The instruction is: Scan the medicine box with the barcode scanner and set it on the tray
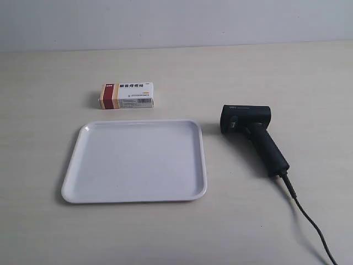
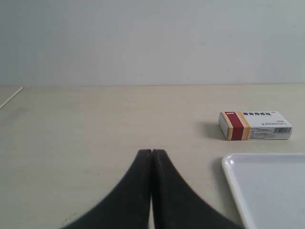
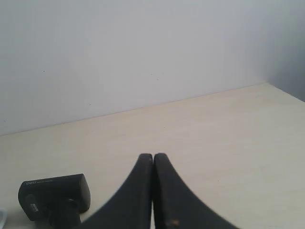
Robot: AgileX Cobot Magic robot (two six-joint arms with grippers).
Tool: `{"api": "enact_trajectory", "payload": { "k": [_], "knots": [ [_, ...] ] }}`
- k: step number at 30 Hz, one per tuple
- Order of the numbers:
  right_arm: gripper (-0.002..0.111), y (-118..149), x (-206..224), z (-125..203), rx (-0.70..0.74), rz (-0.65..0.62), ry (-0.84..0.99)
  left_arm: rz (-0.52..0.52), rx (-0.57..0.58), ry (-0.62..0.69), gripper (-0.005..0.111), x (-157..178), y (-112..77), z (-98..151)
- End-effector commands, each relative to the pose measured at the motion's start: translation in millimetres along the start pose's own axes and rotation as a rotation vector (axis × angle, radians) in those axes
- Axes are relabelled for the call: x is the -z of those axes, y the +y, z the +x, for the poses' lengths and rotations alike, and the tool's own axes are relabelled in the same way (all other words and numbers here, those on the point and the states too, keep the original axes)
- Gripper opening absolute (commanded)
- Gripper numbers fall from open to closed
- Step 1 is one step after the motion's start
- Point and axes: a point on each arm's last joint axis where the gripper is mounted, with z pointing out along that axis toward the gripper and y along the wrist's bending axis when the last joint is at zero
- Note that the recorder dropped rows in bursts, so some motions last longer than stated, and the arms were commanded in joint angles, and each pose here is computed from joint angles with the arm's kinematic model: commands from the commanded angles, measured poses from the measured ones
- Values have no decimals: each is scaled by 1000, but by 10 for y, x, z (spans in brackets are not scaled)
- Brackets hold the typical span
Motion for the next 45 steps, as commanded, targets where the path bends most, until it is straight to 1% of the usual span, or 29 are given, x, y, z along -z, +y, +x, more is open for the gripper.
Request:
{"api": "enact_trajectory", "payload": {
  "k": [1,16,17,18,20,22,23,25,26,27,28,29,30,32,33,34,35,36,37,38,39,40,41,42,43,44,45],
  "knots": [
    [0,-5,1,6,13,5,-8,-3,-3,-3,3,2,2,8],
    [0,-5,1,6,15,5,-8,-3,-3,-3,3,2,2,8],
    [0,-5,1,6,15,5,-8,-2,11,-10,3,2,1,2],
    [0,-5,1,6,15,5,-8,4,49,-26,3,2,-4,-13],
    [0,-5,1,6,15,5,-8,30,238,-104,3,7,-17,-86],
    [0,-5,1,6,13,5,-8,55,474,-250,3,30,4,-217],
    [0,-1,1,1,-5,1,-14,54,511,-328,3,50,27,-281],
    [0,8,2,-15,-51,-10,-30,40,466,-502,1,112,68,-419],
    [0,12,2,-24,-72,-15,-40,27,433,-610,0,158,92,-502],
    [0,16,2,-31,-97,-20,-48,6,409,-669,0,161,113,-558],
    [0,19,3,-38,-119,-24,-55,-17,391,-685,0,148,130,-629],
    [0,22,3,-47,-142,-29,-64,-51,372,-663,0,98,152,-734],
    [0,23,4,-58,-155,-32,-76,-78,339,-607,0,3,160,-841],
    [0,24,5,-66,-159,-33,-85,-90,283,-434,0,-316,144,-1003],
    [0,24,5,-66,-159,-33,-85,-85,269,-328,0,-519,127,-1022],
    [0,24,5,-63,-159,-33,-81,-74,257,-261,0,-692,110,-1086],
    [0,24,4,-61,-156,-33,-79,-53,235,-126,0,-973,76,-1064],
    [0,24,4,-59,-157,-32,-77,-33,215,-50,0,-1170,48,-1109],
    [0,24,4,-55,-157,-32,-73,-5,168,51,0,-1369,7,-1096],
    [0,24,4,-53,-157,-32,-71,18,130,225,0,-1661,-49,-1058],
    [0,24,4,-53,-157,-32,-71,40,71,346,0,-1846,-113,-1028],
    [0,24,4,-53,-157,-32,-71,53,11,508,0,-2045,-176,-927],
    [0,24,4,-61,-157,-33,-80,86,-64,615,0,-2267,-283,-966],
    [0,24,5,-64,-157,-33,-83,126,-142,734,0,-2436,-360,-889],
    [0,24,5,-64,-157,-33,-83,182,-198,806,0,-2572,-450,-882],
    [0,24,5,-64,-157,-33,-83,304,-257,879,0,-2765,-594,-887],
    [0,24,5,-64,-157,-33,-83,423,-286,912,0,-2875,-697,-891]
  ]
}}
